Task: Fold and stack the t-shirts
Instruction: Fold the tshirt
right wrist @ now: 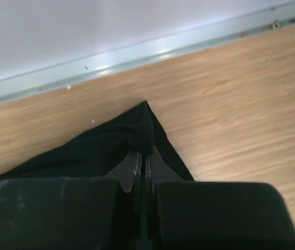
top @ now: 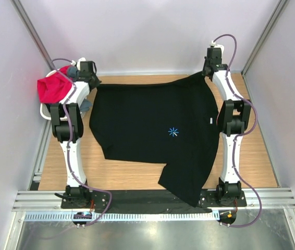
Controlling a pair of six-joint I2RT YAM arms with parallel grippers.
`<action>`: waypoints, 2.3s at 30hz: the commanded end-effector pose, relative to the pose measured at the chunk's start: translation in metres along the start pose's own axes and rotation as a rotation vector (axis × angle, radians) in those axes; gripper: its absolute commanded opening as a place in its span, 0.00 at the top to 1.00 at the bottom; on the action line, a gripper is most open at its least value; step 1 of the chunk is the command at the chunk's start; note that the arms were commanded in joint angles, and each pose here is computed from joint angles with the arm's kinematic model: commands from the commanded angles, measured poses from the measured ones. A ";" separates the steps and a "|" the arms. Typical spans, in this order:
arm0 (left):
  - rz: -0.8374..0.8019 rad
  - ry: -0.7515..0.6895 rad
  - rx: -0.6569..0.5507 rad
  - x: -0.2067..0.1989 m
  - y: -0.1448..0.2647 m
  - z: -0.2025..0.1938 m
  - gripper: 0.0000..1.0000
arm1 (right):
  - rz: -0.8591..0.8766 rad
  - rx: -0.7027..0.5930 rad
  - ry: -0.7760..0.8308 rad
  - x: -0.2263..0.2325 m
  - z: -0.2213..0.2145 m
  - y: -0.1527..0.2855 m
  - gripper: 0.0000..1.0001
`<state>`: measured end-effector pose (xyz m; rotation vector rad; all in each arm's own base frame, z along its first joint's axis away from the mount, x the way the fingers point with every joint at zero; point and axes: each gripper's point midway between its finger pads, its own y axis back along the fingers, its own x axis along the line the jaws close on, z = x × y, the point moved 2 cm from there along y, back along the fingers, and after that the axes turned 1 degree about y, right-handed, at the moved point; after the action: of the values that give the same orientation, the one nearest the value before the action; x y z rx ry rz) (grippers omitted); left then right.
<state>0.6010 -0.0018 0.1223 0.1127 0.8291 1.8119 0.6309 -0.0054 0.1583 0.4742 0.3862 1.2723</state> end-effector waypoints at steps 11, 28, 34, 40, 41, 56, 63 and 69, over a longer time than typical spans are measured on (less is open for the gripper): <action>-0.001 -0.031 -0.008 0.019 0.060 0.004 1.00 | -0.021 0.100 -0.120 -0.019 0.005 0.118 0.99; 0.073 -0.035 0.058 0.062 0.083 -0.024 1.00 | -0.036 0.371 -0.149 -0.031 -0.069 0.182 0.99; 0.089 -0.039 0.075 0.068 0.089 -0.032 1.00 | -0.035 0.444 -0.193 -0.028 -0.094 0.206 0.99; 0.096 -0.035 0.088 0.071 0.089 -0.037 1.00 | -0.048 0.461 -0.217 -0.027 -0.099 0.212 0.99; 0.100 -0.033 0.090 0.072 0.088 -0.038 1.00 | -0.054 0.465 -0.216 -0.028 -0.101 0.212 0.99; 0.149 -0.053 0.150 0.087 0.081 -0.064 1.00 | -0.191 0.648 -0.217 -0.047 -0.175 0.217 0.99; 0.167 -0.060 0.170 0.091 0.075 -0.072 1.00 | -0.228 0.671 -0.193 -0.054 -0.195 0.215 0.99; 0.180 -0.060 0.186 0.094 0.071 -0.077 1.00 | -0.214 0.680 -0.213 -0.049 -0.195 0.210 0.99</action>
<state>0.4720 0.0183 0.0826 0.3365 0.9801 1.8353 0.3377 0.0195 0.0961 1.1302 0.7265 0.8452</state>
